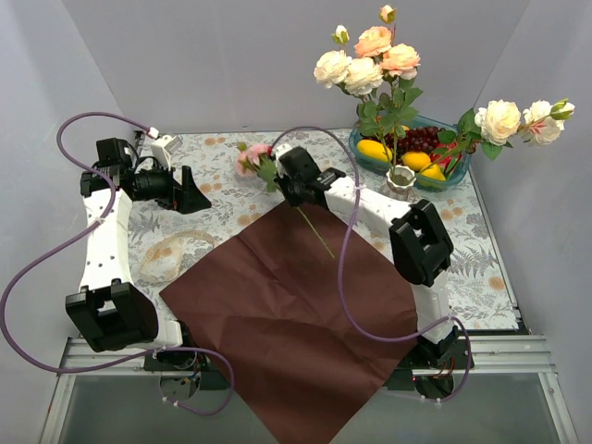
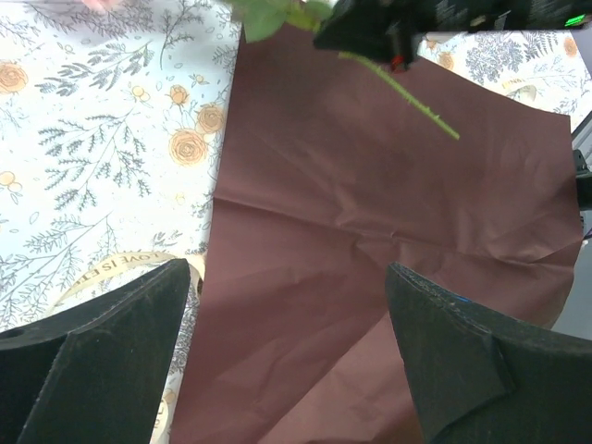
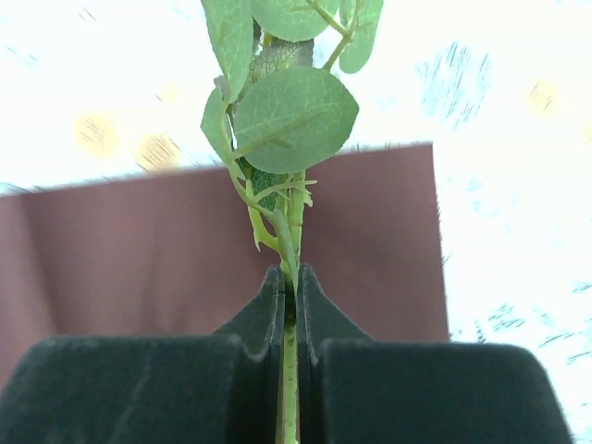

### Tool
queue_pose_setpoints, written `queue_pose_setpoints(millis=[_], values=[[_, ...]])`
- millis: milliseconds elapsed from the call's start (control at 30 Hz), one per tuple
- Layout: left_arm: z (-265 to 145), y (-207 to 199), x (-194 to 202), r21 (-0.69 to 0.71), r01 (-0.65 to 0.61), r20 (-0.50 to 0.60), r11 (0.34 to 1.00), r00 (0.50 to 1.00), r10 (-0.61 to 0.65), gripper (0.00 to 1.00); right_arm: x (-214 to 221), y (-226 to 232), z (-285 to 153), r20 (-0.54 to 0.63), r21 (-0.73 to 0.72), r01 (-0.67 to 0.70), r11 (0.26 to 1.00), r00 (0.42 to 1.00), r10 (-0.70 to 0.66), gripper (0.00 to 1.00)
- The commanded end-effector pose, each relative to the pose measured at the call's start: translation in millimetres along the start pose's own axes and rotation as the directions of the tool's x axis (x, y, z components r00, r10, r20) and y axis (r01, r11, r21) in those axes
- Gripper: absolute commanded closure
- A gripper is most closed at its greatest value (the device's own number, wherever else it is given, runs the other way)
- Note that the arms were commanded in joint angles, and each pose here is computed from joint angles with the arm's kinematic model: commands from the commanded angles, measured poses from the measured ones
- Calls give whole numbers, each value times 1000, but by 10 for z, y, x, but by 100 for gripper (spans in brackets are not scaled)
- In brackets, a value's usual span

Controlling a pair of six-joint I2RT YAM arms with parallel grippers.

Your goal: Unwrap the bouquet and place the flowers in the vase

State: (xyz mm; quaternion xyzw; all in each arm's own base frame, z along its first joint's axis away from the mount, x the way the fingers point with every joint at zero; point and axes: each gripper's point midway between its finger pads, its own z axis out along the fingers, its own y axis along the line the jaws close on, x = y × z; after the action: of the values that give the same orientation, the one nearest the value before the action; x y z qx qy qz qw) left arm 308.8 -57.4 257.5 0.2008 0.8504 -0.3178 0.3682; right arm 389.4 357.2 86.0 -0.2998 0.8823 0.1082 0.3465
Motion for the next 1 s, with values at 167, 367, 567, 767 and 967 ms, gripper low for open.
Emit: queue_pose_setpoints(millis=[167,367,567,767,967], values=[[-88,-167,20,18,-5,16,1000,1000,5,14,-2208,120,-2694,652,95,113,989,744,-147,99],[-101,-183,4,23,-2,17,1000,1000,2,14,-2297,-131,-4445,906,218,84,972,352,-234,99],[-101,-194,-7,29,-1,16,1000,1000,0,14,-1868,-704,-5291,928,365,-169,916,143,-344,99],[-84,-202,-11,49,7,19,999,1000,-8,14,-1463,-1043,-5331,900,428,-372,824,90,-427,99],[-74,-242,25,71,-8,19,997,1000,7,15,-1390,-1218,-5220,850,496,-454,740,80,-521,99]])
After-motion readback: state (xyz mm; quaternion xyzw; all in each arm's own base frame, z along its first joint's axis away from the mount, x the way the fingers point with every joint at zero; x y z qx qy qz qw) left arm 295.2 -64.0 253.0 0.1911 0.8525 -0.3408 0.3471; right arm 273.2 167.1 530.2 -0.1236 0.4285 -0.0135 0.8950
